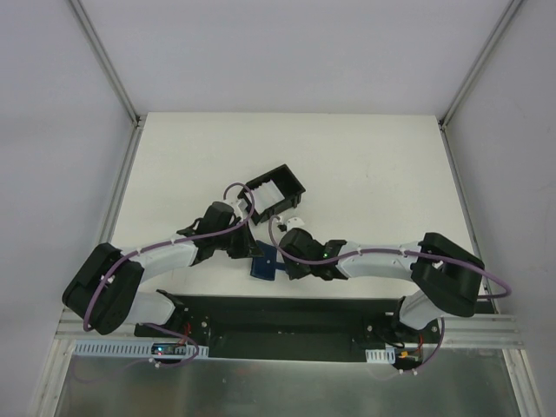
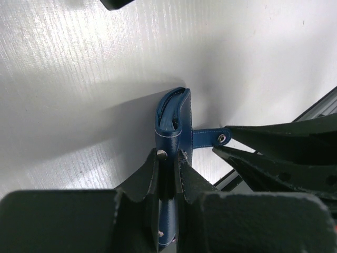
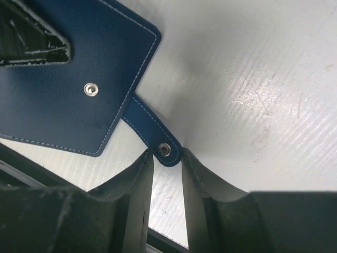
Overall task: Put the credit cards into the card holder
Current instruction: Open the card holder at the center of the board, then move the storage box to the center of the board, then pick up the credit card from the storage box.
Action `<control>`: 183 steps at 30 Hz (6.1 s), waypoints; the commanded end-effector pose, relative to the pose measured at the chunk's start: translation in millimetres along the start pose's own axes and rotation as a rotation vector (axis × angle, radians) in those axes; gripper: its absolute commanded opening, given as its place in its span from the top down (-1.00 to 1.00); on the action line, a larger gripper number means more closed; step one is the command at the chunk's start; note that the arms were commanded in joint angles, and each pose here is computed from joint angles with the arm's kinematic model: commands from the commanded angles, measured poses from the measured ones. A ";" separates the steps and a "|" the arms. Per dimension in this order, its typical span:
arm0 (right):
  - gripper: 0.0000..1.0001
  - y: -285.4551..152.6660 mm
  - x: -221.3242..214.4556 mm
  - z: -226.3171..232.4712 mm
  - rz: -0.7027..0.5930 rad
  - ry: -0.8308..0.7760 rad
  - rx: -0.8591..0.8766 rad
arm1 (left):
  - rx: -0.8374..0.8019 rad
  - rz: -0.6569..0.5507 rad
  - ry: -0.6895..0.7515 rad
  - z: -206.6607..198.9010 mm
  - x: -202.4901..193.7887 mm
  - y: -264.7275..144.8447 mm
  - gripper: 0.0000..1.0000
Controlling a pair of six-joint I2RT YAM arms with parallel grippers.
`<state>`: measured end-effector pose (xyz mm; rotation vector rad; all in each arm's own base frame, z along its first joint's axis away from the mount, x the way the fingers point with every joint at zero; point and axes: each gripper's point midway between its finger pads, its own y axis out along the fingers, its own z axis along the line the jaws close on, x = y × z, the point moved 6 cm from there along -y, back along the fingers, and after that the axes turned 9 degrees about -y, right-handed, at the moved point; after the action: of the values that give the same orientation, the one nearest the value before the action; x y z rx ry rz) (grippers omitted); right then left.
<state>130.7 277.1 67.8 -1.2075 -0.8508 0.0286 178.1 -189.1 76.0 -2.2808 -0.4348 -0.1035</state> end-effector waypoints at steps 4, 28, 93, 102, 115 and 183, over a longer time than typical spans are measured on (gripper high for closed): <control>0.38 1.0 -8.0 -5.7 0.053 -0.031 -0.050 | 0.146 -0.002 -0.006 30.5 -7.9 2.9 1.00; -0.08 -70.7 156.7 -77.7 -0.278 0.232 0.038 | 0.188 -0.292 -0.042 -9.2 116.3 -60.7 -0.56; -0.35 -60.4 207.0 -162.8 -0.225 0.124 0.062 | -0.068 -0.120 0.043 -40.9 115.6 15.9 -0.36; -0.36 -20.4 210.0 -133.3 -0.144 0.098 0.110 | 0.001 -0.134 -0.001 -23.9 119.0 18.2 -0.18; -0.57 16.8 211.1 -137.0 -0.073 0.114 0.108 | 0.043 -0.110 -0.014 -11.2 117.3 30.7 0.30; 0.31 18.9 199.1 -126.3 -0.059 0.231 0.210 | -0.054 -0.044 -0.033 -26.8 120.1 50.9 0.67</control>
<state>356.0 267.0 124.4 -1.0328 -0.6257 -0.0351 302.2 -196.1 70.0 -2.2727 -0.5108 -0.0499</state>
